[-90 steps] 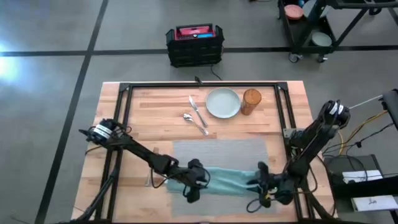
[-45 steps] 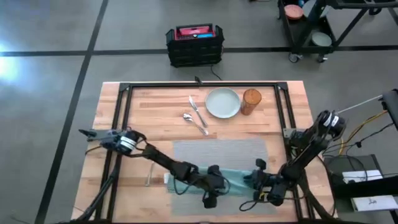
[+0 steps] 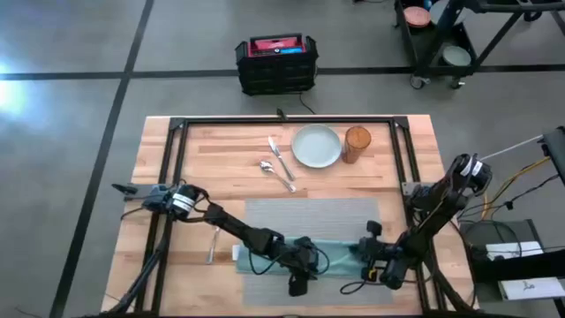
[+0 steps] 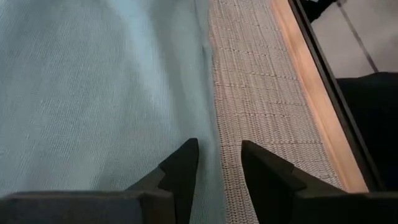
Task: Set table place
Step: Fold the blue napkin on the gray placemat
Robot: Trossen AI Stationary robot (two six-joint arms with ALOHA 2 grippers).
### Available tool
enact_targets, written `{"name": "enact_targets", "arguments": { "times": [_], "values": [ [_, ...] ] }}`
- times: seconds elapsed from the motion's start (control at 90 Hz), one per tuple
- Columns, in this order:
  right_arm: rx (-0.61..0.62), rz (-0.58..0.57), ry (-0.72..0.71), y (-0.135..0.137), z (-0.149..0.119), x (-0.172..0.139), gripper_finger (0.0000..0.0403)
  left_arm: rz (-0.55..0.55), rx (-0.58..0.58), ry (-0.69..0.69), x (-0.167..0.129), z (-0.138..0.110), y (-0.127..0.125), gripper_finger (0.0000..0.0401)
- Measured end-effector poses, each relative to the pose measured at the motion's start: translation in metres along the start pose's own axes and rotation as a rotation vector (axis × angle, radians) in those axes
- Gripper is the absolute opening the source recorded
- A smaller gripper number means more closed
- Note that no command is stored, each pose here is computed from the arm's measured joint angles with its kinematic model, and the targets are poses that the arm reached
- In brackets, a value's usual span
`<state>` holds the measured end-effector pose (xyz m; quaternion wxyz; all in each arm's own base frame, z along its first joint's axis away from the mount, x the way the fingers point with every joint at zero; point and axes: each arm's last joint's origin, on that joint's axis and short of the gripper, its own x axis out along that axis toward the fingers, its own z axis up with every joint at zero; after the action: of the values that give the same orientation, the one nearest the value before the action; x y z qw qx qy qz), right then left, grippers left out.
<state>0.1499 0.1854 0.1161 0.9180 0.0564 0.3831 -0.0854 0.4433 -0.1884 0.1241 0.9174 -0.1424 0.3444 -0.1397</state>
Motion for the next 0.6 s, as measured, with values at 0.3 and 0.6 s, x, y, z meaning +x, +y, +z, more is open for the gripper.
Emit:
{"name": "enact_targets", "arguments": {
  "times": [0.3,0.6],
  "values": [
    [0.107,0.289,-0.046,0.019,0.018,-0.029,0.0018,0.099,0.163,-0.163,-0.018,0.043,-0.006,0.0114],
    [0.085,0.269,-0.028,0.034,-0.007,0.0,0.0018,0.209,0.185,-0.192,0.005,0.034,0.031,0.0114]
  ]
}}
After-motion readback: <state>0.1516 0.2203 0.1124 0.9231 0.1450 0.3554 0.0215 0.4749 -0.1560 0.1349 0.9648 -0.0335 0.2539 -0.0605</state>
